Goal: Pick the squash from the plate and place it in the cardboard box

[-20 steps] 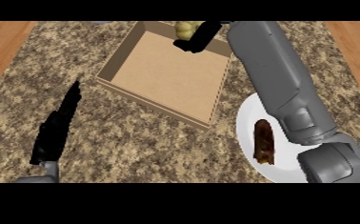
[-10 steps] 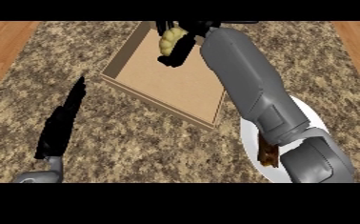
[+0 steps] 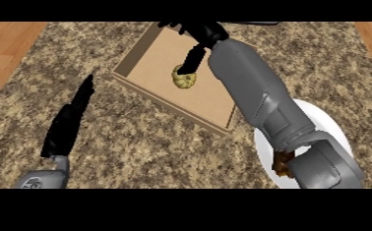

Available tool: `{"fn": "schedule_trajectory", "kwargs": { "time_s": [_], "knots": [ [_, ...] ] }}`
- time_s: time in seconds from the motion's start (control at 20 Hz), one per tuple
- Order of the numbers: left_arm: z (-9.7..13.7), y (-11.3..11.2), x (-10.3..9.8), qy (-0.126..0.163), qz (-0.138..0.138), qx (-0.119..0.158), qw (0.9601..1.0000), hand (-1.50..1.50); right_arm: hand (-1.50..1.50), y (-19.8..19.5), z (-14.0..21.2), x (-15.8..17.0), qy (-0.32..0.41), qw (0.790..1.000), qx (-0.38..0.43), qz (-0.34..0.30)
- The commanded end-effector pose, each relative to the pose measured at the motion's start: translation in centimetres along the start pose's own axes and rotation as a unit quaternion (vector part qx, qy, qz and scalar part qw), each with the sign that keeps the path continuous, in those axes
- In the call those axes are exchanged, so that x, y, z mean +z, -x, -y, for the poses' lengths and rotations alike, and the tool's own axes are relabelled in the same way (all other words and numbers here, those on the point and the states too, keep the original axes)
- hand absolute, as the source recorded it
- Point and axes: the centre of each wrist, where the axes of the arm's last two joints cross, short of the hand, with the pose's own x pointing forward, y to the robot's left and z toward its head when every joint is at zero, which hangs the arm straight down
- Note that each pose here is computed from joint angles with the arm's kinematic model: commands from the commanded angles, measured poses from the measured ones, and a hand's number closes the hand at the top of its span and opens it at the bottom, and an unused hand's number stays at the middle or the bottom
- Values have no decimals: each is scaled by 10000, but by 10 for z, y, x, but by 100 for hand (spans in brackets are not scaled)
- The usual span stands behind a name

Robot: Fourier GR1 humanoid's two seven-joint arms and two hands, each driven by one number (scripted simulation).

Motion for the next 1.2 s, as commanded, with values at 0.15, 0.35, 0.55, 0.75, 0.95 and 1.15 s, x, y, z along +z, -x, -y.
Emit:
{"fn": "schedule_trajectory", "kwargs": {
  "time_s": [0.15, 0.35, 0.55, 0.75, 0.95, 1.15],
  "knots": [
    [-5, 0, -8, 75, -48, 16, 10000, 0, -150, 1, 7, 1, 1095, 9844, -1377, 87],
    [12, -2, 4, -63, -5, 33, 10000, 0, -150, 12, 7, 5, 1580, 9606, -2287, 91],
    [8, 6, 5, -54, -37, 3, 10000, 0, -150, 15, 36, 9, 1827, 9350, -3027, 272],
    [6, -4, 2, -150, -52, -6, 9999, 0, -150, 52, 70, 35, 2416, 9167, -3182, 29],
    [-1, 3, 9, -62, -38, -56, 10000, 0, -150, 89, 114, 73, 2946, 9019, -3154, -182],
    [12, -4, 0, -24, 19, 83, 10000, 0, -150, 111, 147, 104, 3019, 8913, -3377, -178]
  ]
}}
